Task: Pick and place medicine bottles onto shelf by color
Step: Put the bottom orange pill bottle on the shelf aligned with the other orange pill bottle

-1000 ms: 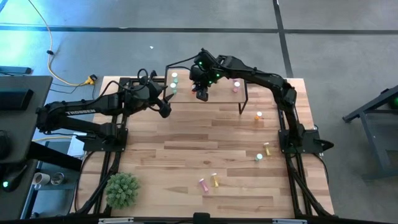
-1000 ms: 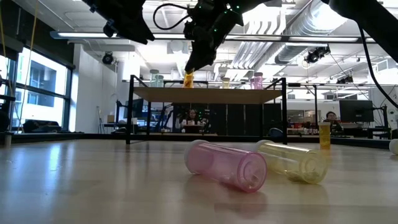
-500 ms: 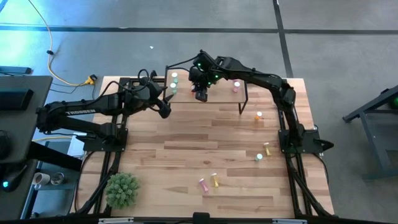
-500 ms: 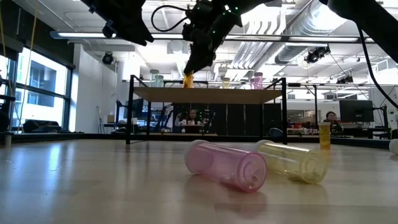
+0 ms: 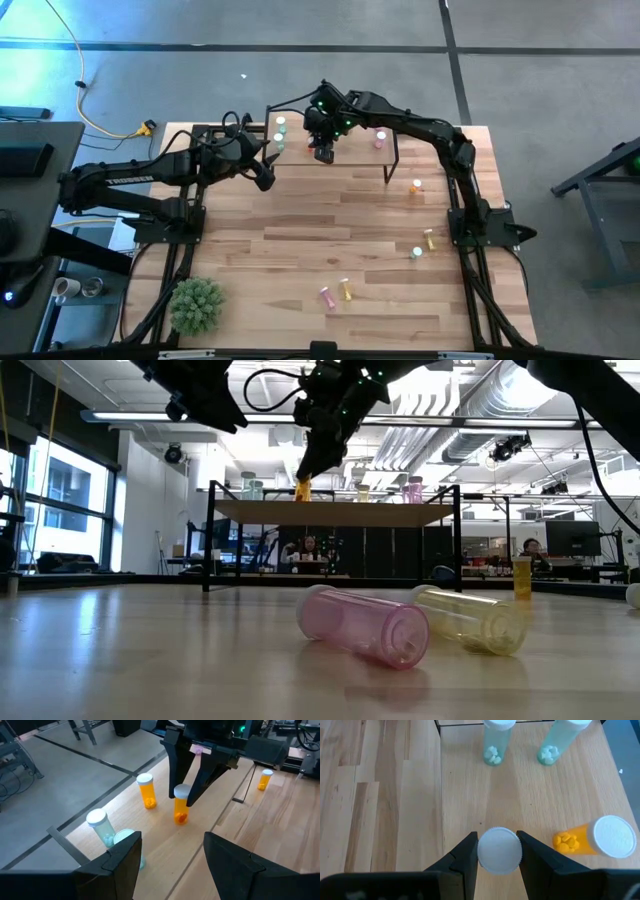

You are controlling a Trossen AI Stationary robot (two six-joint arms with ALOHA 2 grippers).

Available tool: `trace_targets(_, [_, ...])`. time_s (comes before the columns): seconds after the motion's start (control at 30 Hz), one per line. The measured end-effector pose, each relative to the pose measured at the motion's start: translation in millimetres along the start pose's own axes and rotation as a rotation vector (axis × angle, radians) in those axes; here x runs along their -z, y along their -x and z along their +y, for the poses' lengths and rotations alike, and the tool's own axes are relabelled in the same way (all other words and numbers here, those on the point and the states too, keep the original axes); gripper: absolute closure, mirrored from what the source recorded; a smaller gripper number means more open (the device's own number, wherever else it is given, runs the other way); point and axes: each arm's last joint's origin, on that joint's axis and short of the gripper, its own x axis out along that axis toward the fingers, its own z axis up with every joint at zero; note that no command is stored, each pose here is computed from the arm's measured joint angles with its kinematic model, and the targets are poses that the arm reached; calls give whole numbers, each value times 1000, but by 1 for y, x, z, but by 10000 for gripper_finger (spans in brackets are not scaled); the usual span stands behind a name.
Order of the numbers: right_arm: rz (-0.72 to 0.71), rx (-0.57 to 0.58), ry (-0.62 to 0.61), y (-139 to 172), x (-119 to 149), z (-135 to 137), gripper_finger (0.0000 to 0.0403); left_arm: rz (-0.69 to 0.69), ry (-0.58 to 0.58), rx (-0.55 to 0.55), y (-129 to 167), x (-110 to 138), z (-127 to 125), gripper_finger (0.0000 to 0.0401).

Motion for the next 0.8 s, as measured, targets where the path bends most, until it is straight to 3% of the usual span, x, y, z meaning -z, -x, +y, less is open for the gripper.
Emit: trace_targets(0.8, [12,33,0,0,0,-1,294,0,0,2,0,0,0,199])
